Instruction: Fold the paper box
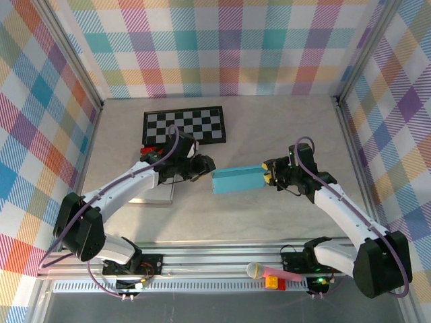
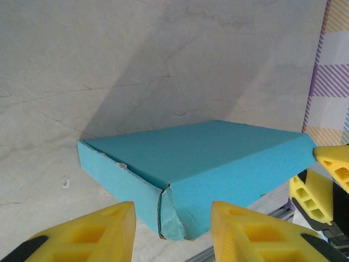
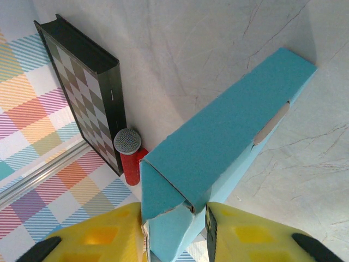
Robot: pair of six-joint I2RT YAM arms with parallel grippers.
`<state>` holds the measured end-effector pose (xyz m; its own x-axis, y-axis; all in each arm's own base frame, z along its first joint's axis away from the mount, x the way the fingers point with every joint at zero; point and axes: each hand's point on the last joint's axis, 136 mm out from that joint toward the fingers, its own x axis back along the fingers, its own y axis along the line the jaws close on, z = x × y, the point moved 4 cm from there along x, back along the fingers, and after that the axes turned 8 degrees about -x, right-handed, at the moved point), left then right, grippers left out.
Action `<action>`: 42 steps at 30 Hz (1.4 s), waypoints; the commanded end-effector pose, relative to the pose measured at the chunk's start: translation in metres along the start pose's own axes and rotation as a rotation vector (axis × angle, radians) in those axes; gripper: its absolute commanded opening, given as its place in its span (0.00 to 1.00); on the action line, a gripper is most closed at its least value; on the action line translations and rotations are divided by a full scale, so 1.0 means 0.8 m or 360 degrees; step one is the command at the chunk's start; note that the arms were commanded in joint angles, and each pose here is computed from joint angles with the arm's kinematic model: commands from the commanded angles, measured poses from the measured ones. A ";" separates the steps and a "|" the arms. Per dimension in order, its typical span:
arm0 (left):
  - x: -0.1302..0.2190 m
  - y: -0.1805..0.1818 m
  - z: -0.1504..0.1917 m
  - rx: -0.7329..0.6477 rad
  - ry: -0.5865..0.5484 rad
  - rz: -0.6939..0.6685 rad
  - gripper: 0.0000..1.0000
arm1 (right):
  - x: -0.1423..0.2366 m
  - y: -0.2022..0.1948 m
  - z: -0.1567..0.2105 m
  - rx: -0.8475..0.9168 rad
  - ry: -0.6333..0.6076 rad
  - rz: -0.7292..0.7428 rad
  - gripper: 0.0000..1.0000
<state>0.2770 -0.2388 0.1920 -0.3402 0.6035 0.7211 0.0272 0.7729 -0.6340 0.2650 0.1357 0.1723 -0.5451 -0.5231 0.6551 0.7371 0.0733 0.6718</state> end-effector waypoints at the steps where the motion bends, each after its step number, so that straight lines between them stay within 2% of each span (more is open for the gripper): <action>1: -0.005 -0.001 0.004 0.0043 0.0035 0.0053 0.38 | -0.007 -0.033 -0.010 -0.0033 -0.0028 0.0156 0.35; 18: -0.014 0.024 0.021 0.0053 0.0065 -0.0010 0.30 | -0.009 -0.036 -0.011 -0.0040 -0.0028 0.0188 0.35; 21: -0.014 0.027 0.022 0.0038 0.0072 -0.0030 0.30 | -0.008 -0.036 -0.009 -0.0031 -0.0016 0.0203 0.37; 27: -0.019 0.036 0.030 0.0035 0.0108 -0.0052 0.29 | 0.003 -0.027 -0.007 0.0074 -0.0006 0.0208 0.49; 36: -0.021 0.036 0.030 0.0030 0.0114 -0.0051 0.27 | 0.016 -0.007 -0.001 0.0157 0.0022 0.0110 0.49; 42: -0.022 0.035 0.030 0.0027 0.0119 -0.0050 0.25 | 0.032 0.011 -0.001 0.0222 -0.0039 0.0017 0.50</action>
<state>0.2715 -0.2411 0.1755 -0.3228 0.6380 0.6991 0.0374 0.7467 -0.6641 0.2533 0.1266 0.1716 -0.5002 -0.5119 0.6984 0.7296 0.1852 0.6584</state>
